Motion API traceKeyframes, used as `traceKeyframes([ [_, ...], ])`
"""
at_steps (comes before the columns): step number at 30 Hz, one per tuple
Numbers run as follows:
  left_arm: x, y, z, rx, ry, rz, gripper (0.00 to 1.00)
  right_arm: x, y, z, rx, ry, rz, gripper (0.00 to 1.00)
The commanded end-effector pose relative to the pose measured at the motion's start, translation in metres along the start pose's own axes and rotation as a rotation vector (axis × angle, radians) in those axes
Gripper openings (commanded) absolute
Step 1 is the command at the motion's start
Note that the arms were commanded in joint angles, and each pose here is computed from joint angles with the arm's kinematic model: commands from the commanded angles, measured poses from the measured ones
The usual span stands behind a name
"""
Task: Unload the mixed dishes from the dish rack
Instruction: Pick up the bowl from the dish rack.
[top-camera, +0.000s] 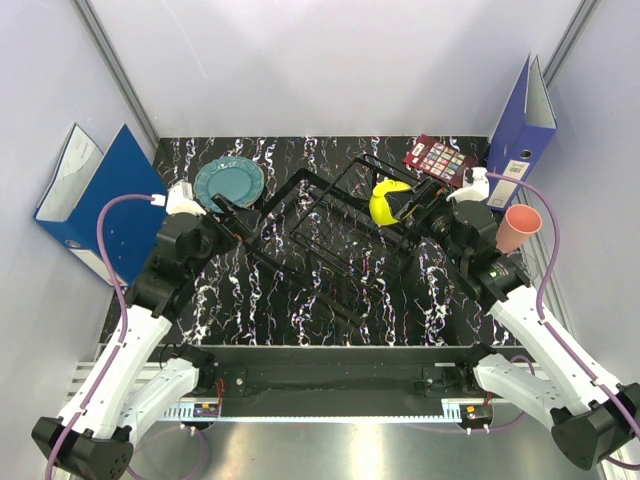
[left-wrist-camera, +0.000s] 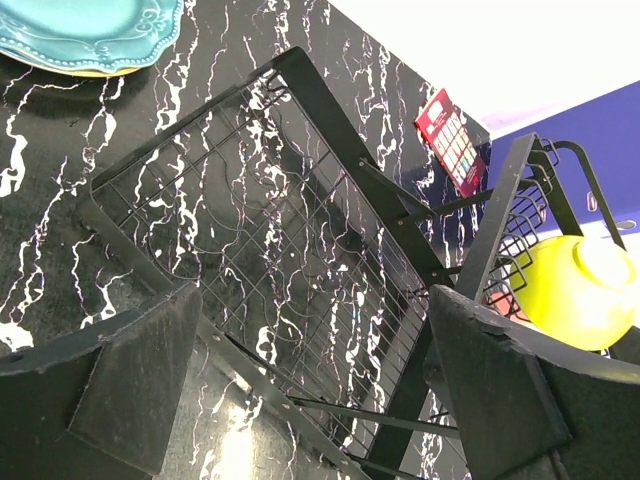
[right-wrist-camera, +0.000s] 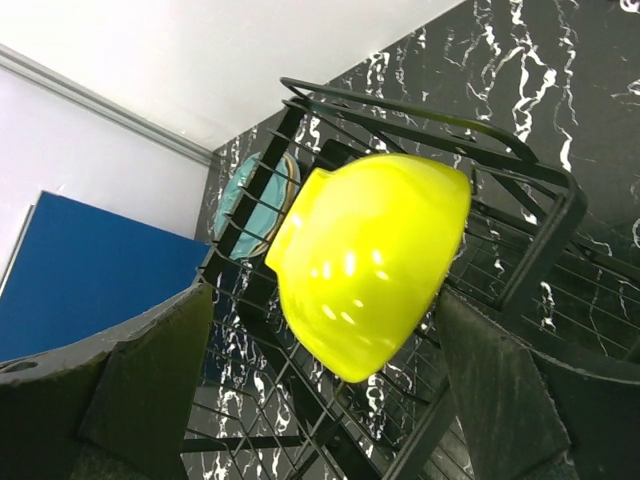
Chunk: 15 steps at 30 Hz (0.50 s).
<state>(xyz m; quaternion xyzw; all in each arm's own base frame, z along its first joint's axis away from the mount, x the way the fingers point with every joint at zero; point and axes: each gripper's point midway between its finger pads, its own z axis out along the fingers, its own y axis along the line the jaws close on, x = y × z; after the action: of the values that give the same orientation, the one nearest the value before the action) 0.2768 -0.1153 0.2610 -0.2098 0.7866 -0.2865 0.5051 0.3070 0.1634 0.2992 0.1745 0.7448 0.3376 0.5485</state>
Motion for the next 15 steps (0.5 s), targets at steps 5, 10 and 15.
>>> traceKeyframes([
  [5, -0.005, -0.015, 0.004, 0.060, -0.026, -0.011, 0.99, -0.023, 0.037, -0.012, -0.154, -0.061, 0.014, 0.98],
  [10, 0.000, -0.016, 0.007, 0.063, -0.012, -0.017, 0.99, -0.021, 0.037, -0.010, -0.153, -0.053, 0.001, 0.98],
  [15, 0.003, -0.017, 0.007, 0.064, -0.003, -0.014, 0.99, -0.013, 0.034, 0.000, -0.141, -0.021, -0.004, 0.99],
])
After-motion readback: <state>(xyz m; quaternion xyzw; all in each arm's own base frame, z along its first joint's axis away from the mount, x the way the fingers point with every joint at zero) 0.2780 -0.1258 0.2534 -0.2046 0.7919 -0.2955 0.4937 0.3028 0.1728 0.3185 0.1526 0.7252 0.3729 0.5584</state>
